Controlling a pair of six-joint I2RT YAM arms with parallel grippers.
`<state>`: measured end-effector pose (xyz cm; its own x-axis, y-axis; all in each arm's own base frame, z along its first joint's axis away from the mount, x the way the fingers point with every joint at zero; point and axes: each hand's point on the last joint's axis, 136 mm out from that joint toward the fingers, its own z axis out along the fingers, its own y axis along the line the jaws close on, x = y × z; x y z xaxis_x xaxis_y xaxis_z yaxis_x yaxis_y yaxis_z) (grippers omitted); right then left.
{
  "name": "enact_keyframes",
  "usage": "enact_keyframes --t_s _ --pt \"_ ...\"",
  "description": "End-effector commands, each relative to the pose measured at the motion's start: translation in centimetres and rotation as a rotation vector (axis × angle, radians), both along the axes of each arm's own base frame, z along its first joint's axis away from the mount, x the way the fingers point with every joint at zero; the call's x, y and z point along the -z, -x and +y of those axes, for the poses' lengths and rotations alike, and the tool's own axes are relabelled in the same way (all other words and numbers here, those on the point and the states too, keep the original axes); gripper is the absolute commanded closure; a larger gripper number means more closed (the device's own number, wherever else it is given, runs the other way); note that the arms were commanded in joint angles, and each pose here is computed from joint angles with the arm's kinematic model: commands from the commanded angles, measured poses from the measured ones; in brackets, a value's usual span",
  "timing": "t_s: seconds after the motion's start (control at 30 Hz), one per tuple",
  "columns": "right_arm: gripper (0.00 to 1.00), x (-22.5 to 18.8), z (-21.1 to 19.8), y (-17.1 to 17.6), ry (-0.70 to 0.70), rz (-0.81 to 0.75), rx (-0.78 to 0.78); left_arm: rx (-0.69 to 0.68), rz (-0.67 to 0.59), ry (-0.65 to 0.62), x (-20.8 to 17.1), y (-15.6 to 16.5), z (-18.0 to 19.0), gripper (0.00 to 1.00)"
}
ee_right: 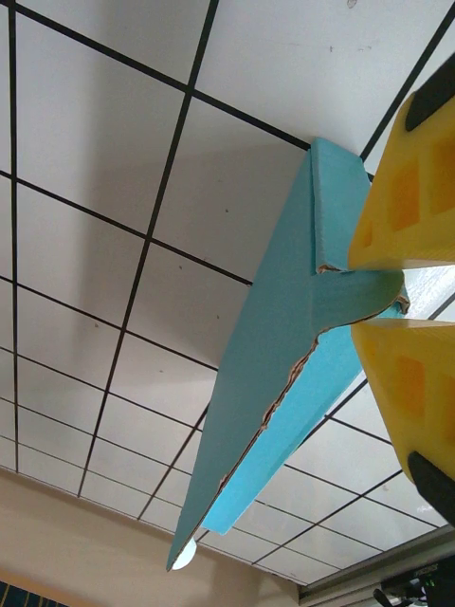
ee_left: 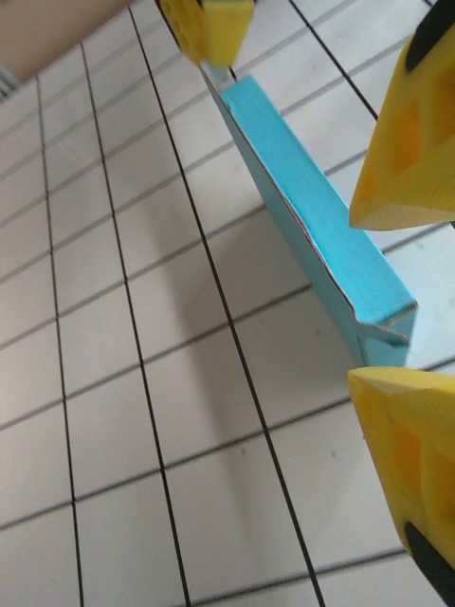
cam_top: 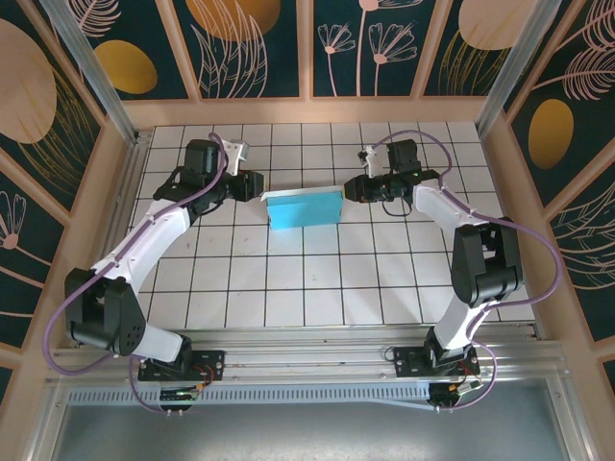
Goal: Fold the paper box
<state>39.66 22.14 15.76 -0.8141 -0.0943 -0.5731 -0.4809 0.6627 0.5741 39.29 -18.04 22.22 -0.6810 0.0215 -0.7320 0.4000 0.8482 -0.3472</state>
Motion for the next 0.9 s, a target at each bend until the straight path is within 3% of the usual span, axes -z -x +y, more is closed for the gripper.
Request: enact_keyframes --t_s 0.0,0.37,0.87 --pt "0.78 -1.4 0.5 -0.7 -0.009 -0.037 0.0 0.0 0.071 -0.127 2.1 0.6 1.2 0.56" --pt "0.79 -1.5 0.8 -1.2 -0.006 -0.043 -0.009 0.074 0.14 -0.061 3.9 0.7 -0.6 0.57" --pt "0.81 -1.9 1.0 -1.1 -0.002 -0.05 -0.018 0.079 0.167 -0.056 5.8 0.0 -1.0 0.68"
